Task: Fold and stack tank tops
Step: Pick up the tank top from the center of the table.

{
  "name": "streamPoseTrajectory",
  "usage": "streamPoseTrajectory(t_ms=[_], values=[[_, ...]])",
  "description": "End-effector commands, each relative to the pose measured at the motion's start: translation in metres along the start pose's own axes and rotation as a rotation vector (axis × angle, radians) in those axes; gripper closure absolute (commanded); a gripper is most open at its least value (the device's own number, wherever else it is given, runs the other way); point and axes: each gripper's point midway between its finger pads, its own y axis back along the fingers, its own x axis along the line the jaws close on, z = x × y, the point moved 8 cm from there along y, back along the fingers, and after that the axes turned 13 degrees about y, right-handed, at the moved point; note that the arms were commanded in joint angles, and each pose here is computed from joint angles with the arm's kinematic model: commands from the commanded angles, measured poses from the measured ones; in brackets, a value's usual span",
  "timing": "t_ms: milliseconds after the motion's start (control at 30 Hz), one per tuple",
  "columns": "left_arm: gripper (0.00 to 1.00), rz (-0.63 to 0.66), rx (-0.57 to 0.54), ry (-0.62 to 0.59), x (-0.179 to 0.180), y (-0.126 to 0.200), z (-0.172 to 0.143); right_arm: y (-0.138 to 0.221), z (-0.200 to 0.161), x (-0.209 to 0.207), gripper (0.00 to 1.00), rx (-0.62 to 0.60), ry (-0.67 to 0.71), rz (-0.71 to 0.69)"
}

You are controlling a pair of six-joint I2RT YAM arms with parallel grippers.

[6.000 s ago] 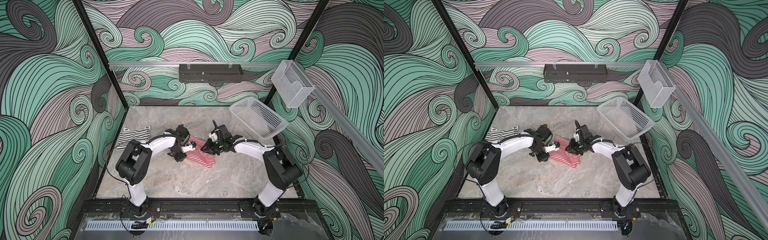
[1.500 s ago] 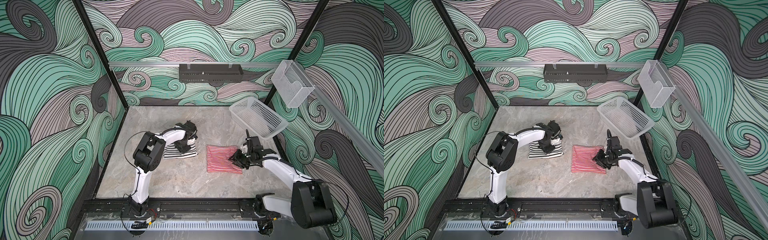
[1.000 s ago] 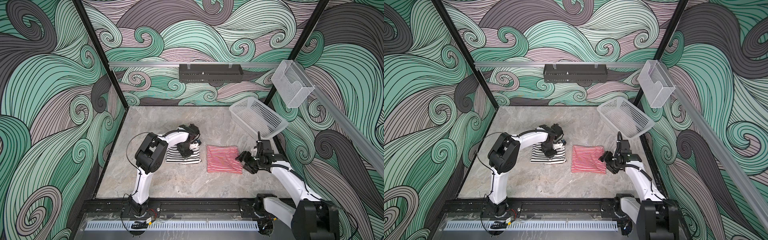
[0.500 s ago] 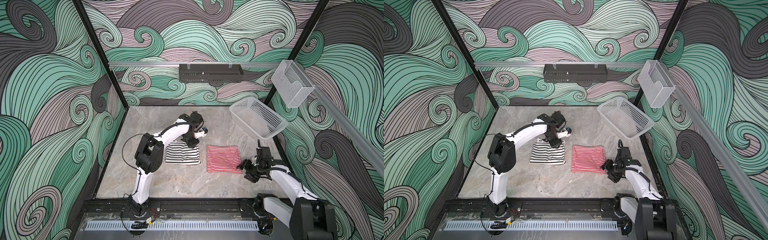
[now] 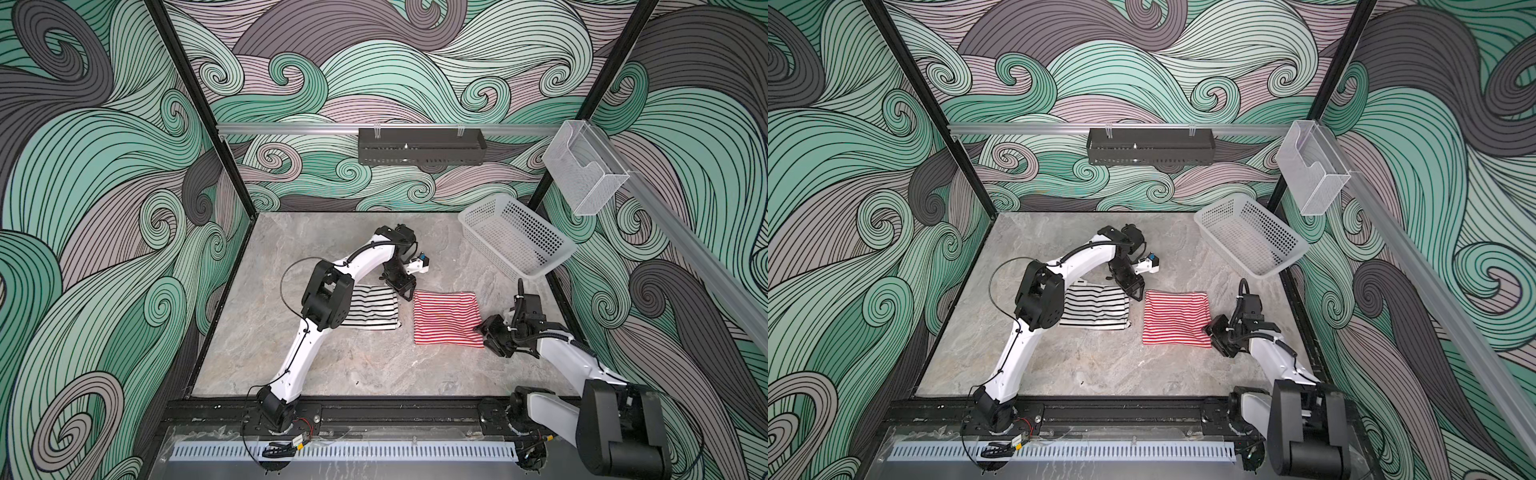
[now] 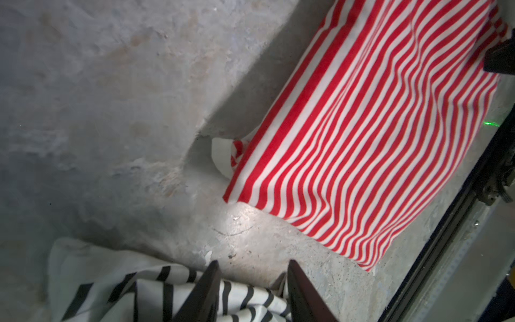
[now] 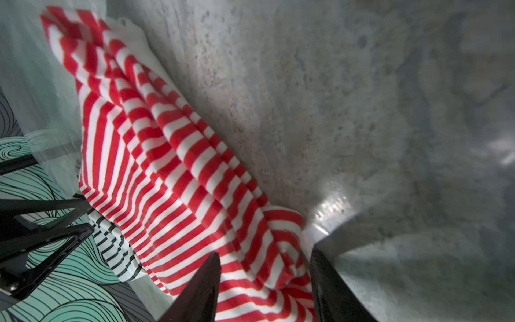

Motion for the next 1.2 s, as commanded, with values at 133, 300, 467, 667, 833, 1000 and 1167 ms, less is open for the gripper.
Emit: streamPoseTrajectory(t_ms=[133, 300, 467, 667, 833, 1000, 1167], values=[[0.52, -0.158, 0.01, 0.063, -0.015, 0.003, 0.002, -0.011, -0.007, -0.012, 0.64, 0.046, -0.029, -0.04], [0.5, -0.147, 0.002, 0.095, -0.009, -0.006, 0.01, -0.012, -0.007, -0.011, 0.7, 0.045, -0.027, -0.025], [0.5, -0.061, -0.016, 0.136, 0.008, -0.015, 0.022, -0.012, -0.007, -0.008, 0.66, 0.05, -0.016, -0.003], [0.49, -0.133, -0.016, 0.139, 0.006, -0.02, 0.026, -0.008, -0.012, 0.001, 0.53, 0.075, 0.042, 0.016], [0.49, -0.14, -0.007, 0.152, 0.005, -0.028, 0.027, -0.01, -0.016, 0.007, 0.58, 0.09, 0.074, 0.022], [0.48, -0.144, 0.003, 0.16, 0.004, -0.036, 0.029, -0.016, -0.015, 0.008, 0.65, 0.098, 0.074, 0.015], [0.48, -0.118, 0.008, 0.172, 0.007, -0.045, 0.031, -0.018, -0.013, 0.008, 0.7, 0.105, 0.069, 0.006]])
